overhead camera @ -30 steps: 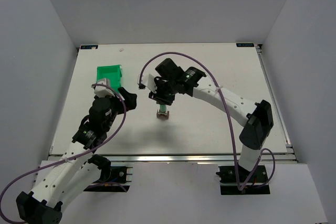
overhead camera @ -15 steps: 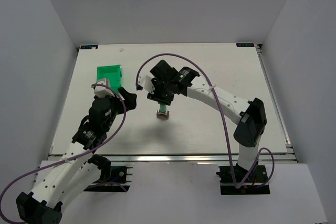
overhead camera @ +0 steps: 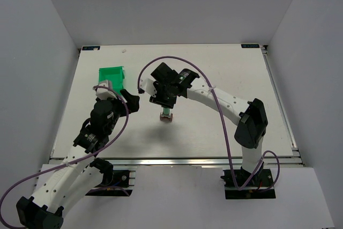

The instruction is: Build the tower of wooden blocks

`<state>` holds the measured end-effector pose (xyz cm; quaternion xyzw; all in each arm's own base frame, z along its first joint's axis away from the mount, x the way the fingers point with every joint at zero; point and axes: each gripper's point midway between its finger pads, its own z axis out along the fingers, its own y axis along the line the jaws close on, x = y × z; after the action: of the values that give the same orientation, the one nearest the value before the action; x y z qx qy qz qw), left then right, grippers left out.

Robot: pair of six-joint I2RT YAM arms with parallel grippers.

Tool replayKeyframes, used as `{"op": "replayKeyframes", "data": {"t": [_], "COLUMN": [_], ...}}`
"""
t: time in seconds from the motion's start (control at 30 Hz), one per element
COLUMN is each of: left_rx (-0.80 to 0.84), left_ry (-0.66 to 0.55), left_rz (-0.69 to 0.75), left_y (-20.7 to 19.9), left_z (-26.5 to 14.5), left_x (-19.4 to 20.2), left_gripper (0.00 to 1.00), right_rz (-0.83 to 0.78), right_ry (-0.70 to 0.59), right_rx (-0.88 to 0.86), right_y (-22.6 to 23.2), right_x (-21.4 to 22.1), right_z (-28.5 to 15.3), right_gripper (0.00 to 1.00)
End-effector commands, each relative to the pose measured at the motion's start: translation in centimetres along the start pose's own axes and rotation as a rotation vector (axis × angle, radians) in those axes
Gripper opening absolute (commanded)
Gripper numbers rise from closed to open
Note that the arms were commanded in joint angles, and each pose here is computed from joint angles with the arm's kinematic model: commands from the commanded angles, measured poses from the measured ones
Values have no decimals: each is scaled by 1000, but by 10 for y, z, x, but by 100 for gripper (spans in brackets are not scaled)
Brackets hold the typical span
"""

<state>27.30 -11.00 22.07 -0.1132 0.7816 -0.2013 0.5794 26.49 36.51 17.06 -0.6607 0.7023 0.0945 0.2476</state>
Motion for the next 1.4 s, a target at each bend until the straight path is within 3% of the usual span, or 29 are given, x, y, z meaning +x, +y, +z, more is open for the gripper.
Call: {"op": "replayKeyframes", "data": {"t": [0.0,1.13,1.37], "left_rx": [17,59,69], "left_ry": [-19,-11,-9], "left_rz": [1,15,14], "left_y": [-2,-8,-11], "left_z": [-1,-1,-2], "left_x": [-3,-1,-1], "left_gripper": [98,98,98], "right_rz": [-7,-13,-11], "right_ry": [-21,-48,-40], "right_rx": [24,4,10], "right_y": [-5,-2,-3], "right_x": [-10,-16,-14], "right_z": [-8,-7,-7], "right_gripper": [11,29,37]}}
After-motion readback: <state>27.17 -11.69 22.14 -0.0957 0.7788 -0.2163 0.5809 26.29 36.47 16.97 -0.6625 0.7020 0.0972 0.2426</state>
